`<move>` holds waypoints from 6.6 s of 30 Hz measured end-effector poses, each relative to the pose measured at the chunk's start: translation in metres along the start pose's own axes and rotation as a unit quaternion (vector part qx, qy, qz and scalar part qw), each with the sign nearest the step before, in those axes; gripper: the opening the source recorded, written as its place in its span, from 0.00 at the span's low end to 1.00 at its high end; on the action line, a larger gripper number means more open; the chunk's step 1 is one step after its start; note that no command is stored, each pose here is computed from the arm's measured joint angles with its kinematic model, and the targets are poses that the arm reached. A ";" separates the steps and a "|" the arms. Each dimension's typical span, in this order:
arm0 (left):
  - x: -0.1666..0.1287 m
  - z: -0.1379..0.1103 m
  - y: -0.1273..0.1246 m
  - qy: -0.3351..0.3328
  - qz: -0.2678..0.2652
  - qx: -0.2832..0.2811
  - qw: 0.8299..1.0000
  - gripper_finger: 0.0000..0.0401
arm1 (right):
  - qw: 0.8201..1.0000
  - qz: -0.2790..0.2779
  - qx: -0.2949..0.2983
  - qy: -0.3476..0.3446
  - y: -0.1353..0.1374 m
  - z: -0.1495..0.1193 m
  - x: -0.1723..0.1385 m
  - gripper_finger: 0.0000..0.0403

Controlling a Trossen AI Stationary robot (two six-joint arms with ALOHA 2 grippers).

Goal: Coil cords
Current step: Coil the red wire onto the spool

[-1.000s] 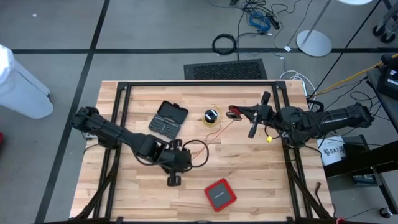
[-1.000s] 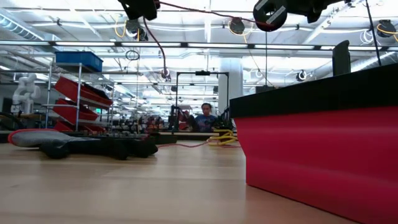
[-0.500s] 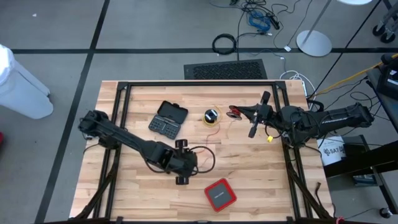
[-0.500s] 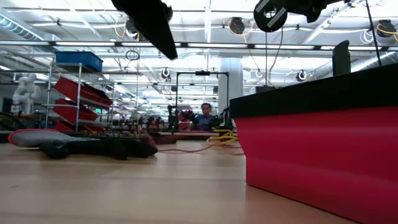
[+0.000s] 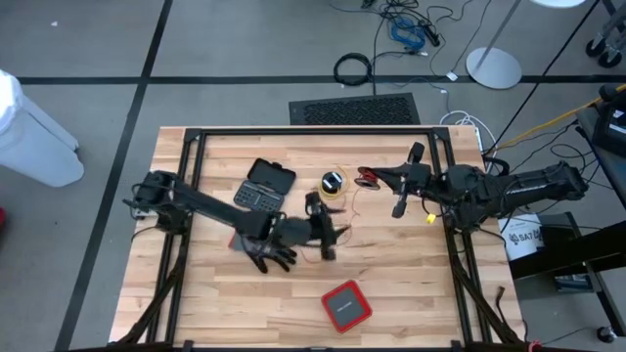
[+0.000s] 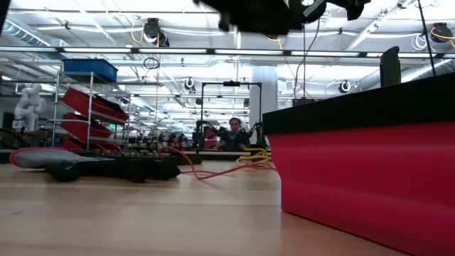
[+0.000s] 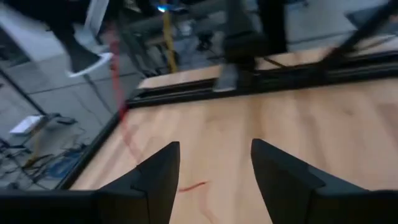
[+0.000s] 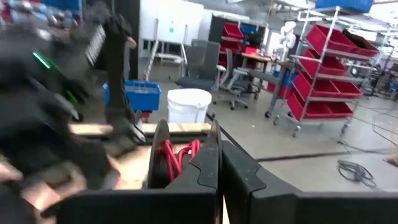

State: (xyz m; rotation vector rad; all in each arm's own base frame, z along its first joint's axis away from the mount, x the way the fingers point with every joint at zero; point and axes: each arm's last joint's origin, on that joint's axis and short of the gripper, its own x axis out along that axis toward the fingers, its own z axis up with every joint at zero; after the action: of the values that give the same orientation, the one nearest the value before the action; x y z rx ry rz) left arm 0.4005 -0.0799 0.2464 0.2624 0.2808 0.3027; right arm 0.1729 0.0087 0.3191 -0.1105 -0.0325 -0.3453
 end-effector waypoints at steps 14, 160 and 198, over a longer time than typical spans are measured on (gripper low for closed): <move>0.063 -0.062 0.031 -0.109 0.047 -0.098 0.988 0.50 | 0.999 0.022 0.003 -0.044 0.000 0.009 0.000 0.00; 0.069 -0.059 0.083 -0.068 -0.058 -0.076 0.993 0.27 | 0.998 -0.003 0.060 -0.004 -0.012 -0.004 0.016 0.00; 0.069 -0.065 0.097 -0.024 -0.150 -0.141 0.978 0.36 | 0.998 0.009 0.052 0.019 -0.011 -0.009 0.016 0.00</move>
State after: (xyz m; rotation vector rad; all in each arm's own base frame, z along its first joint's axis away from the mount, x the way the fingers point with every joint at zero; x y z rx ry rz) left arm 0.4186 0.0451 0.1985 -0.0540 0.2219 0.0346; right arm 0.1840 -0.0077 0.3121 -0.0010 -0.0122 -0.3261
